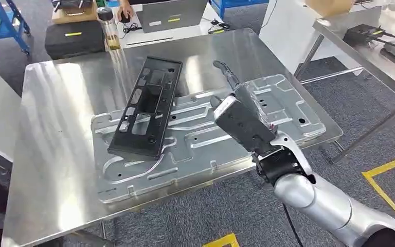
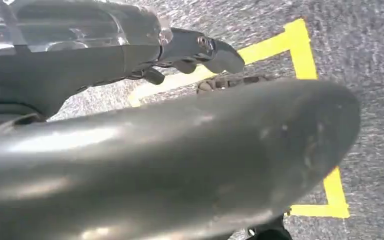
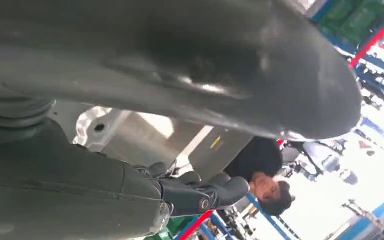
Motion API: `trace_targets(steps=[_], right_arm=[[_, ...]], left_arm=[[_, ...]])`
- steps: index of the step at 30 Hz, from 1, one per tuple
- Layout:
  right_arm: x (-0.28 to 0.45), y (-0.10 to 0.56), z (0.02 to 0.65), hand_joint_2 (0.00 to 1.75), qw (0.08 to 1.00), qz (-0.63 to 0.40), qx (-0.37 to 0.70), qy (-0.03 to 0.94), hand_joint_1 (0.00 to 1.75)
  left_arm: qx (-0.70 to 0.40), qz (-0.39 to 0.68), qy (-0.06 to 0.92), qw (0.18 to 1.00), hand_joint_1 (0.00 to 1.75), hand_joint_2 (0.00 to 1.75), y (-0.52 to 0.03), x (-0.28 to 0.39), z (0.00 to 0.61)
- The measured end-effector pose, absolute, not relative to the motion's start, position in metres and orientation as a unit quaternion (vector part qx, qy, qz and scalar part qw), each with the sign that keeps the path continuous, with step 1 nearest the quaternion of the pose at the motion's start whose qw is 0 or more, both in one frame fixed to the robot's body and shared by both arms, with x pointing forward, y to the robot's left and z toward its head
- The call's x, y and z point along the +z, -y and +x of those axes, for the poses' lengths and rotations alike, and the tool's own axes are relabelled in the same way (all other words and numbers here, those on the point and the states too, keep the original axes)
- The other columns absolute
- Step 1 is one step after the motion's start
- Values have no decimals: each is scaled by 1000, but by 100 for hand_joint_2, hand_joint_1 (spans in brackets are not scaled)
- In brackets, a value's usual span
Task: Take the parts from the cabinet and place them on the table.
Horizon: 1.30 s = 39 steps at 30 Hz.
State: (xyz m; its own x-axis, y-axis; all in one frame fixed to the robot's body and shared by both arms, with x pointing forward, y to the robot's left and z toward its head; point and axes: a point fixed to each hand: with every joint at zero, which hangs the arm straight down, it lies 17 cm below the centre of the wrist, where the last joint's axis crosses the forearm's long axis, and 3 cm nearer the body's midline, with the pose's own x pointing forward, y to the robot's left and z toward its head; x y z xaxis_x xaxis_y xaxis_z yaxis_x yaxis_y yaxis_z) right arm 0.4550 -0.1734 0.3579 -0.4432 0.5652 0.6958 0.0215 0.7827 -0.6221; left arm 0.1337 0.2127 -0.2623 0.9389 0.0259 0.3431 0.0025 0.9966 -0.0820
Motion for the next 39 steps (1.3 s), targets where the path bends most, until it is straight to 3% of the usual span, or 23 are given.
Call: trace_targets(steps=[25,26,33,34,39], right_arm=[[310,161,438,0,511,-153,312,786,0],[308,161,437,175,513,-152,313,785,0],[299,162,436,175,519,-153,316,779,0],[296,162,435,0,521,-151,317,778,0],[291,165,433,0,531,-136,310,777,0]], left_arm=[[9,-40,168,985,0,0,-217,-263,134],[9,-40,168,985,0,0,-217,-263,134],[10,-39,167,985,0,0,-219,-263,133],[10,-39,167,985,0,0,-219,-263,133],[11,-40,165,985,0,0,-216,-264,131]])
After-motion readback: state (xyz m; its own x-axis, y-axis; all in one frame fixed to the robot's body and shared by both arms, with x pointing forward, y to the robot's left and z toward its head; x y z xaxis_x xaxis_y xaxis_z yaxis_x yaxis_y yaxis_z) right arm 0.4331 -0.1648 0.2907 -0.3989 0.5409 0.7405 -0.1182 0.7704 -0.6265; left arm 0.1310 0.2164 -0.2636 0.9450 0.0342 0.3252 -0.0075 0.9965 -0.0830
